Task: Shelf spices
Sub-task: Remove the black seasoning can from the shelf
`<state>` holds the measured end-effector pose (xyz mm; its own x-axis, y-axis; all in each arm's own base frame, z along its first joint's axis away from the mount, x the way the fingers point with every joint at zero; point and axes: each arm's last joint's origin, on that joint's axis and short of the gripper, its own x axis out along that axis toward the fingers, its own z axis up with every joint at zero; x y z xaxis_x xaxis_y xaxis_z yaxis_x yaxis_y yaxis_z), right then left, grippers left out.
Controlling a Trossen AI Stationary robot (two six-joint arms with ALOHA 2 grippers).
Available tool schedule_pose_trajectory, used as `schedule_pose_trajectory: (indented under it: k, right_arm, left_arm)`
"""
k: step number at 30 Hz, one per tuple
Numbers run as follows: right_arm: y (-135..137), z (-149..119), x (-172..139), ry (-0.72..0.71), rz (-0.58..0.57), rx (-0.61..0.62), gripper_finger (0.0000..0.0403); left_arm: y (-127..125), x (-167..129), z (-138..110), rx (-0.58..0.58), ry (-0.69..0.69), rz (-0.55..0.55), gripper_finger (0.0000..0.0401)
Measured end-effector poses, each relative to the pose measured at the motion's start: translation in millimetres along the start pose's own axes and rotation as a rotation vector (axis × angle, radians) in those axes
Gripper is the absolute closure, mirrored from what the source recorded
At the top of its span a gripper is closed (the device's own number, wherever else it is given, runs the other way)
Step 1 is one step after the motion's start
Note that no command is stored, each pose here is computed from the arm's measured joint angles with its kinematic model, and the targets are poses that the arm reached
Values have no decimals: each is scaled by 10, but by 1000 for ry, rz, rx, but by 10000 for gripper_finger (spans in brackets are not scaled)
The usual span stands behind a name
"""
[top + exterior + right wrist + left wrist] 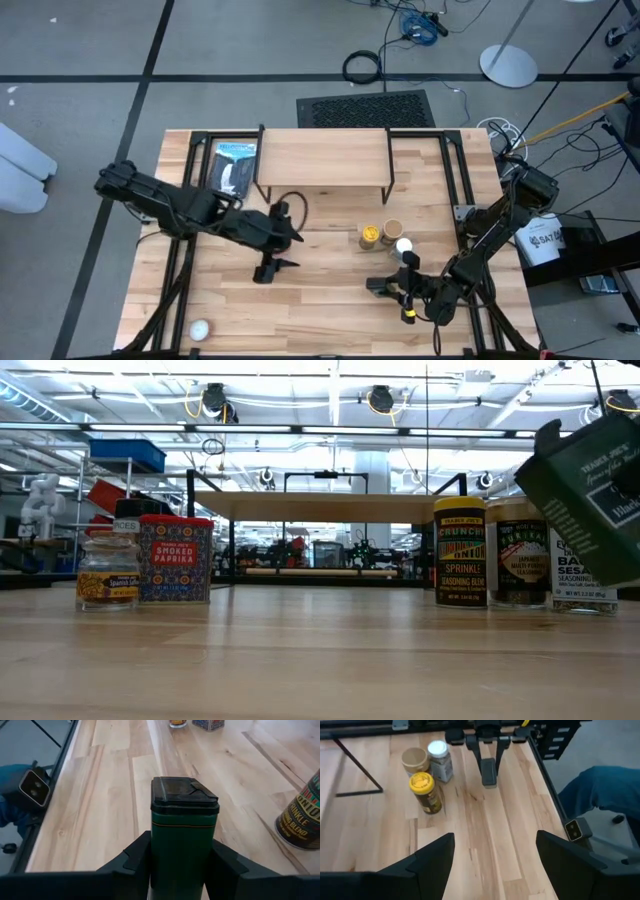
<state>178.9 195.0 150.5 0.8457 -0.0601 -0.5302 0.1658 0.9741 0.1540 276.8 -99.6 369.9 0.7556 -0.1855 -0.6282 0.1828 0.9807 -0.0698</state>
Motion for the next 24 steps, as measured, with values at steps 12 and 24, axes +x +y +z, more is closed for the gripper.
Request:
schedule_pose_trajectory:
  k: [12,24]
  right_arm:
    - [-32,-22,-1,15,-29,-48,273]
    - [-31,-20,-1,12,-30,-47,273]
  left_arm:
    - [-73,476,-18,-28,32,57,111]
    - [-250,1369,-19,-27,-112,84,111]
